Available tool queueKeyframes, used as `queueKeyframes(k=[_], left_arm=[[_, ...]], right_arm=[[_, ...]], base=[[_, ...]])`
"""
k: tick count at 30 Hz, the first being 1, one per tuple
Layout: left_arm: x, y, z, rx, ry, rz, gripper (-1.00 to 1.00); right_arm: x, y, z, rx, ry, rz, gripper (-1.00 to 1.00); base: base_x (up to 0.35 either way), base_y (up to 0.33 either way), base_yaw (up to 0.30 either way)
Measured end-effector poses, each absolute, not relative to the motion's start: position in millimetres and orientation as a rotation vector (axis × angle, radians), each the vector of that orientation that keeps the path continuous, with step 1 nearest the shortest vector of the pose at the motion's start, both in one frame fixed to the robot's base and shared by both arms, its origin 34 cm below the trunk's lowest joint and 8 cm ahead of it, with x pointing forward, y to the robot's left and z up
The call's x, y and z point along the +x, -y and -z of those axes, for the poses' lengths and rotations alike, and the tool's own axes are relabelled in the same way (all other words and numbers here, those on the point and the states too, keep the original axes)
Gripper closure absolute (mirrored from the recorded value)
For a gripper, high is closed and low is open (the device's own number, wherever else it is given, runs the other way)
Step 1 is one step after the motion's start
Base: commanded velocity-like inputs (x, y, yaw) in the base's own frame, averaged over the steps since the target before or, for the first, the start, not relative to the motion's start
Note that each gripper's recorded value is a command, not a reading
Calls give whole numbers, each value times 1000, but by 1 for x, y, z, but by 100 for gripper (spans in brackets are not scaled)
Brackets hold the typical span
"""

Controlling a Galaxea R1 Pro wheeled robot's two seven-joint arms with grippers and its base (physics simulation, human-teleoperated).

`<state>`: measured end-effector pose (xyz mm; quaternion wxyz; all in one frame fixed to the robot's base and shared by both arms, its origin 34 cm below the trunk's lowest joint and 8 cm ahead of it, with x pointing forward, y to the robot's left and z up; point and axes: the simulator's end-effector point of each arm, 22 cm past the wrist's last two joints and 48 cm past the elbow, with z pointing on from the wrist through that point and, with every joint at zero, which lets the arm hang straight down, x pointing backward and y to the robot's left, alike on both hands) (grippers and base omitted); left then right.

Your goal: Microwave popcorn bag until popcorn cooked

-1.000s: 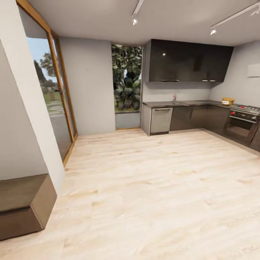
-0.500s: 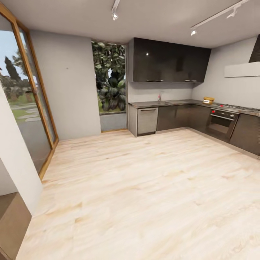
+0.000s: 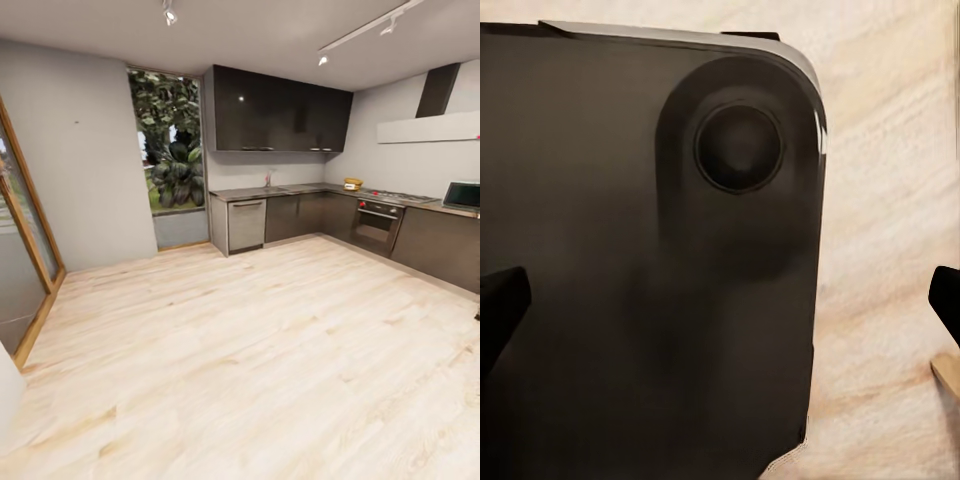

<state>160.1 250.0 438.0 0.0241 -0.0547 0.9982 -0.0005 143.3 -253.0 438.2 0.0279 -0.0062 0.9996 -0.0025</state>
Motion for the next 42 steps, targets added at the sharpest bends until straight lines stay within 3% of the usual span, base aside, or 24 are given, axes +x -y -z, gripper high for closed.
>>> queueKeyframes(k=[42], left_arm=[[160, -250, -438, -168, -3089, 2, -100]], right_arm=[[142, 253, -438, -18, -3091, 7, -100]], base=[[323, 0, -271]])
